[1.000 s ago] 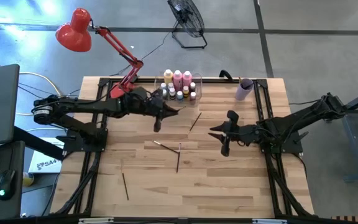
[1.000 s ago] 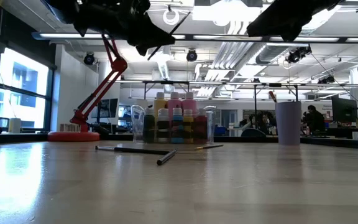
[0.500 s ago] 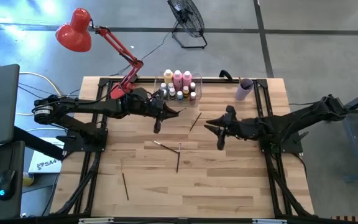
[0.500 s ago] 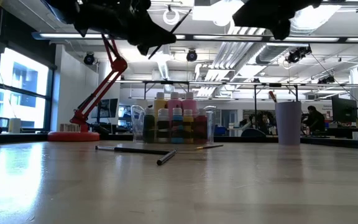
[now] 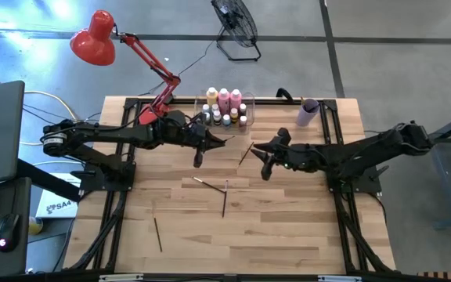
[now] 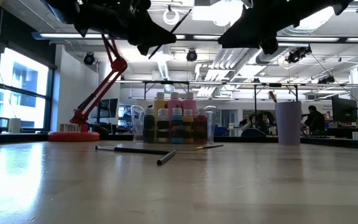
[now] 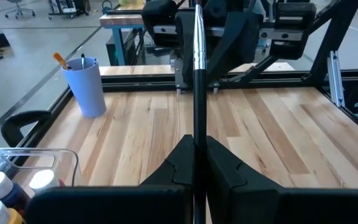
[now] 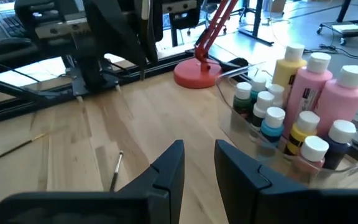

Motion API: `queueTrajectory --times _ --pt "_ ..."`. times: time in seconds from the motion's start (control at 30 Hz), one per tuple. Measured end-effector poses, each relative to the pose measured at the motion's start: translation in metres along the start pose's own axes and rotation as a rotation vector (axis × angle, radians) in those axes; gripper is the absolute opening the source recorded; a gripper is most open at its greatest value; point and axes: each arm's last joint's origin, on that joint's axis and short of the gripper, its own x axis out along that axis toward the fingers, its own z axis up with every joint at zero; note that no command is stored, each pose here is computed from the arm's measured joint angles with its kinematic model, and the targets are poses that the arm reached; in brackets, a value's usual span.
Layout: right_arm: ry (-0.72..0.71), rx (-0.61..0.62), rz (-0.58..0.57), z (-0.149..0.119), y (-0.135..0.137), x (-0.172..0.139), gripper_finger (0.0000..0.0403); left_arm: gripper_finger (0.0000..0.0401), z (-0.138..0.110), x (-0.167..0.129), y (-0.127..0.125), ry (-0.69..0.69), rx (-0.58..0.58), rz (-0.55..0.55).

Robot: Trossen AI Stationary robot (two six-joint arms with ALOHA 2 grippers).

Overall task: Pick & Place Paint Supplies
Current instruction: Put the black paint brush into the violet cup

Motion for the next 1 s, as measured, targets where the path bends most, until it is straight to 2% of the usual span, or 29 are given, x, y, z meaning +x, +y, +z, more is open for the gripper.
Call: queueTrajectory --times 0.17,0.43,0.73,0.83,1.0 --pt "-0.036 0.009 -0.001 0.004 -0.003 0.005 0.008 0.0007 0.0 0.0 0.0 0.0 0.0 0.0" --pt "-0.097 0.059 0.301 0.02 -0.007 0.009 0.008 0.0007 0.0 0.0 0.0 0.0 -0.001 0.0" --pt "-0.107 0.016 0.317 0.022 -0.014 0.012 0.0082 0.0007 0.0 0.0 0.0 0.0 -0.001 0.0" --pt "-0.144 0.022 0.35 0.027 -0.014 0.012 0.0101 0.0007 0.0 0.0 0.0 -0.001 -0.001 0.0" --pt "-0.16 0.025 0.368 0.029 -0.014 0.012 0.0155 0.0007 0.0 0.0 0.0 -0.001 -0.002 0.0"
